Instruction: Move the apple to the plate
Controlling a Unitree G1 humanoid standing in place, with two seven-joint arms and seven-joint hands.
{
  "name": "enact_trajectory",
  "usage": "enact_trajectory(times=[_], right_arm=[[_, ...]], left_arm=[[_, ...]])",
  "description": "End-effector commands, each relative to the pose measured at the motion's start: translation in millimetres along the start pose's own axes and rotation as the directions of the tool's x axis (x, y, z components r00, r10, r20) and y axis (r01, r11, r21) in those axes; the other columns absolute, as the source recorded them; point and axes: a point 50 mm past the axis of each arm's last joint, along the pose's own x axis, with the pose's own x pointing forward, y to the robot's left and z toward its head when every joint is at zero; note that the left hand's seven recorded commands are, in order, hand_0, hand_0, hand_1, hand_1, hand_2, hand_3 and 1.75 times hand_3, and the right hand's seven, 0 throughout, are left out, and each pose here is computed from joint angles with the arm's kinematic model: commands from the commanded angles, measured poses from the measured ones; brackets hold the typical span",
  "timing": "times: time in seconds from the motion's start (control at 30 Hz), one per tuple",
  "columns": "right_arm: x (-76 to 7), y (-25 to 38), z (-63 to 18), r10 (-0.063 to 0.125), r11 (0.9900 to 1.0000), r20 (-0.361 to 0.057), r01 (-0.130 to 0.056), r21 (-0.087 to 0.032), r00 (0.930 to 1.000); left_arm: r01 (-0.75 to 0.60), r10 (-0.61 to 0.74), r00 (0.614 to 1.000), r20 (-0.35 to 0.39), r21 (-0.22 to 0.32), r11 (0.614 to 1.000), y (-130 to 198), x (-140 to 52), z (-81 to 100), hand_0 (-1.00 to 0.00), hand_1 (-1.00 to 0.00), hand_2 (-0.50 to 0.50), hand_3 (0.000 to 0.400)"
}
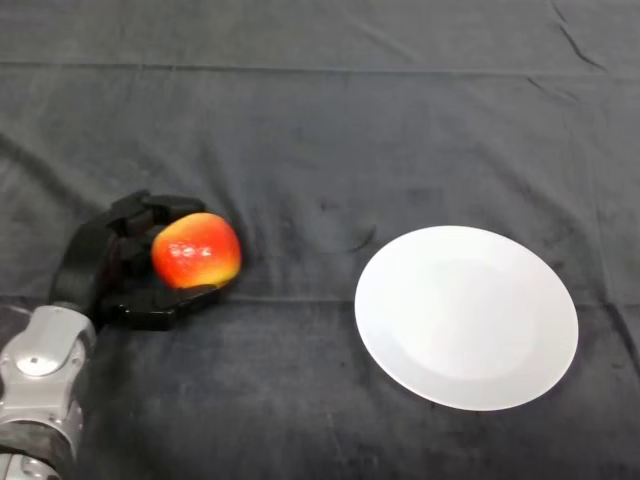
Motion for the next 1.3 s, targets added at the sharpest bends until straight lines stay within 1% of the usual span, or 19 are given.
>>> enact_trajectory(times=[0.03, 0.2, 0.3, 0.57, 0.77, 1.03, 1.3], right_arm=[[2.8, 7.5, 7.5, 0.023, 0.9997, 0.031, -0.023, 0.006, 0.9993], [2.8, 7.5, 7.5, 0.023, 0.9997, 0.031, -0.023, 0.006, 0.9993], [2.8, 7.5, 7.5, 0.023, 0.9997, 0.031, -0.023, 0.006, 0.9993], [2.8, 7.5, 7.6, 0.023, 0.9997, 0.031, -0.023, 0.006, 0.9993], [2.8, 7.5, 7.6, 0.023, 0.9997, 0.031, -0.023, 0.006, 0.9993], [2.8, 7.5, 7.6, 0.023, 0.9997, 0.031, -0.023, 0.007, 0.9993], [2.8, 7.5, 7.7, 0.023, 0.9997, 0.031, -0.023, 0.007, 0.9992]], left_arm=[[0.059, -0.062, 0.996, 0.070, 0.043, 0.997, -12, 13.6, 19.9, -1.00, -1.00, 0.00, 0.400], [0.099, -0.109, 0.987, 0.118, 0.083, 0.992, -25, 24.7, 35.7, -1.00, -1.00, 0.00, 0.400], [0.124, -0.142, 0.976, 0.167, 0.110, 0.986, -35, 31.4, 48.4, -1.00, -1.00, 0.00, 0.400], [0.172, -0.222, 0.925, 0.308, 0.180, 0.968, -54, 37.2, 74.4, -1.00, -1.00, 0.00, 0.400], [0.192, -0.265, 0.886, 0.380, 0.219, 0.957, -66, 38.0, 86.5, -1.00, -1.00, 0.00, 0.400], [0.229, -0.323, 0.842, 0.433, 0.255, 0.939, -88, 39.2, 96.6, -1.00, -1.00, 0.00, 0.400], [0.288, -0.399, 0.800, 0.448, 0.297, 0.911, -116, 39.2, 102.2, -1.00, -1.00, 0.00, 0.400]])
